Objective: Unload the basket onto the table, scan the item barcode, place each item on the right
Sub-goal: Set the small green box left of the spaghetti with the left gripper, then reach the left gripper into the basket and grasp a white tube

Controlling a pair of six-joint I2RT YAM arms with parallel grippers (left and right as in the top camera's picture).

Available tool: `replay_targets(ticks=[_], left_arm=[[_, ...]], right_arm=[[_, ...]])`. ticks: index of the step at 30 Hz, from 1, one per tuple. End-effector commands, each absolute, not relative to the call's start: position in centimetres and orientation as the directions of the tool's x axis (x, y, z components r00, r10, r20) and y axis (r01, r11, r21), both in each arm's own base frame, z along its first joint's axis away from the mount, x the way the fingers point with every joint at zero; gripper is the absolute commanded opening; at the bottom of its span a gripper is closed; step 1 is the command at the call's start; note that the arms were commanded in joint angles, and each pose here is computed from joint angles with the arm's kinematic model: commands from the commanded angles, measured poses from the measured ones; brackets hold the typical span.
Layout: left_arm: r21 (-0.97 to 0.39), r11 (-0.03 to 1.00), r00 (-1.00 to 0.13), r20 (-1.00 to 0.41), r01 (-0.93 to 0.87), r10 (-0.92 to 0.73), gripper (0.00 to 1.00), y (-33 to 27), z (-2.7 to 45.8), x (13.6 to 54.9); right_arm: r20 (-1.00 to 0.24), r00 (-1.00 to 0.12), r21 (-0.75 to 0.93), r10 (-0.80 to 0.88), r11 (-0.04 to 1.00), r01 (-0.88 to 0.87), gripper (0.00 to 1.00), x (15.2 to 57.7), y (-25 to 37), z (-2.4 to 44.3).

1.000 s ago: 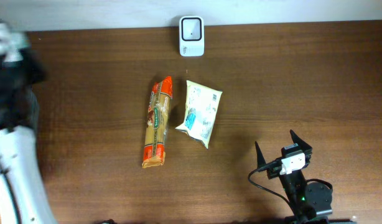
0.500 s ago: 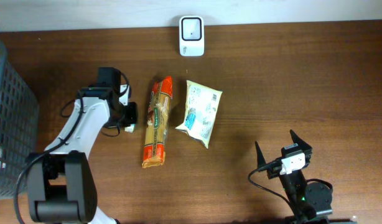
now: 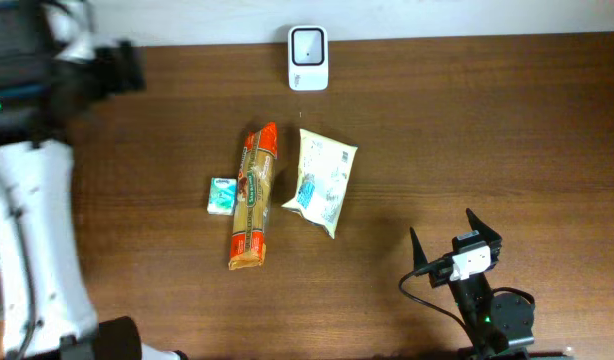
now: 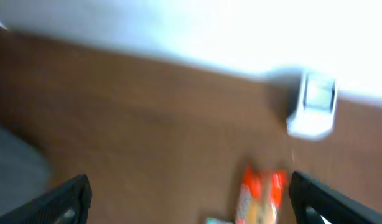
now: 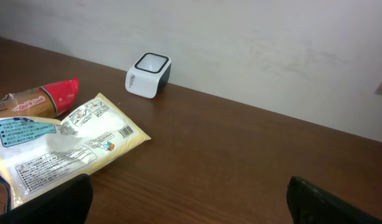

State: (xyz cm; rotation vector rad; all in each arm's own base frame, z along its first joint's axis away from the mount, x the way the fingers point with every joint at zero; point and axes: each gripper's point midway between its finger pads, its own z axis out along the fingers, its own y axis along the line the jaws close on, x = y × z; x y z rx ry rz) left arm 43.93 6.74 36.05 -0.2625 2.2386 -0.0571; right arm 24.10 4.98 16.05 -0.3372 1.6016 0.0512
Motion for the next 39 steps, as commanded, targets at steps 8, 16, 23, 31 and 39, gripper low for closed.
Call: replay_targets(ticks=[8, 16, 23, 31, 39], left_arm=[[0.011, 0.691, -0.427, -0.793, -0.723, -0.435, 0.99, 35.4, 35.6, 33.3], [0.087, 0.773, -0.692, -0.516, -0.629, -0.505, 0.94, 41.1, 19.5, 32.8], [0.034, 0.792, -0.761, -0.303, -0.61, -0.573, 0.94, 41.4, 8.1, 32.4], [-0.003, 0.794, -0.784, -0.159, -0.608, -0.6, 0.49, 40.3, 1.5, 31.4], [0.008, 0.792, -0.775, -0.21, -0.611, -0.596, 0.0, 40.4, 5.1, 31.6]], right_arm=[[-0.985, -0.026, -0.161, -0.173, 0.953, -0.258, 0.98, 24.0, 5.2, 15.8], [-0.985, -0.026, -0.161, -0.173, 0.953, -0.258, 0.98, 24.0, 5.2, 15.8], [-0.985, -0.025, -0.161, -0.173, 0.953, -0.258, 0.98, 24.0, 5.2, 15.8], [-0.985, -0.026, -0.161, -0.173, 0.953, -0.258, 0.98, 24.0, 5.2, 15.8], [-0.985, -0.026, -0.161, -0.173, 0.953, -0.258, 0.98, 24.0, 5.2, 15.8]])
